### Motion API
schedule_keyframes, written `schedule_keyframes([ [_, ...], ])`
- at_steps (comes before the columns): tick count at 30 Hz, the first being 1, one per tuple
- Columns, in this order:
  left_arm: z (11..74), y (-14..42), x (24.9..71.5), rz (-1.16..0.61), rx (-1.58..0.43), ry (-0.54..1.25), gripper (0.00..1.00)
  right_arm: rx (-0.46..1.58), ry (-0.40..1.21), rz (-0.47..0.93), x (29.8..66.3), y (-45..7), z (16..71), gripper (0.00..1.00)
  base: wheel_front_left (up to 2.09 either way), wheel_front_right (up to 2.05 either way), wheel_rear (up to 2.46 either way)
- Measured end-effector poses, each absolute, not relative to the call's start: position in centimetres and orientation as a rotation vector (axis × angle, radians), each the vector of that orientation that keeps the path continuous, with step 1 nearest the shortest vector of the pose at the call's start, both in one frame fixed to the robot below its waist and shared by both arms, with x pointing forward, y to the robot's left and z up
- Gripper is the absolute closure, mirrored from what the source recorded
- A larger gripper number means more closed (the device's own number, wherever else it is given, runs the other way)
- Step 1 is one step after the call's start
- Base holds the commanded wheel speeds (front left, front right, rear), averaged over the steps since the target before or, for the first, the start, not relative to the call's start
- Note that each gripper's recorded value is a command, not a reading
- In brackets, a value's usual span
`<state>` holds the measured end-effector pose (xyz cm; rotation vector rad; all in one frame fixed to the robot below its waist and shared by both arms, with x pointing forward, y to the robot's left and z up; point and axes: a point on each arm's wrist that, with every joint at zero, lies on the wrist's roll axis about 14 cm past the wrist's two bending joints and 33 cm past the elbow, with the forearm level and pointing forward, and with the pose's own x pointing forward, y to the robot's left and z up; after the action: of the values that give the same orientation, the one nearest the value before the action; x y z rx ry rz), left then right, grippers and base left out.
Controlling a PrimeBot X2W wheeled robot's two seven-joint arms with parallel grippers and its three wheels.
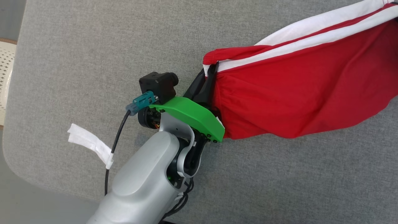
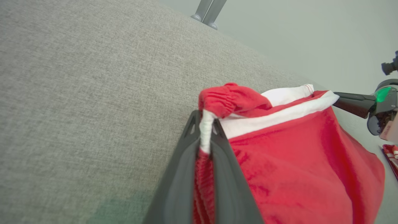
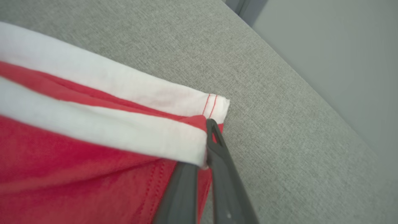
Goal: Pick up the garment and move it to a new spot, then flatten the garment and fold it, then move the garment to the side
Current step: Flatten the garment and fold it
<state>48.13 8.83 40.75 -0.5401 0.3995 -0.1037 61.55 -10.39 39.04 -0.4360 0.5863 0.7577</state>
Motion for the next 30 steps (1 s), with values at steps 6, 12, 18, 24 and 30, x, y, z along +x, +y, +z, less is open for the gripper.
schedule_keyframes([
  [6, 40.4, 9.4, 48.5, -0.064, -0.541, 0.384, 0.6, -0.424, 0.534, 0.762, 62.8, -9.6, 39.4, 1.0, 0.0, 0.0, 0.0],
  [12, 40.2, 9.7, 48.4, -0.036, -0.527, 0.372, 0.0, -0.425, 0.531, 0.755, 62.9, -9.8, 39.0, 0.0, 0.0, 0.0, 0.0],
  [18, 39.7, 10.7, 47.7, 0.012, -0.496, 0.371, 0.0, -0.388, 0.552, 0.736, 62.3, -10.4, 39.1, 0.0, 0.0, 0.0, 0.0],
  [24, 40.8, 13.3, 45.6, 0.053, -0.366, 0.298, 0.0, -0.307, 0.59, 0.667, 60.7, -12.6, 39.1, 0.0, 0.0, 0.0, 0.0],
  [30, 45.2, 16.0, 43.4, 0.109, -0.246, 0.128, 0.0, -0.199, 0.447, 0.619, 58.8, -13.2, 41.7, 0.0, 0.0, 0.0, 0.0],
])
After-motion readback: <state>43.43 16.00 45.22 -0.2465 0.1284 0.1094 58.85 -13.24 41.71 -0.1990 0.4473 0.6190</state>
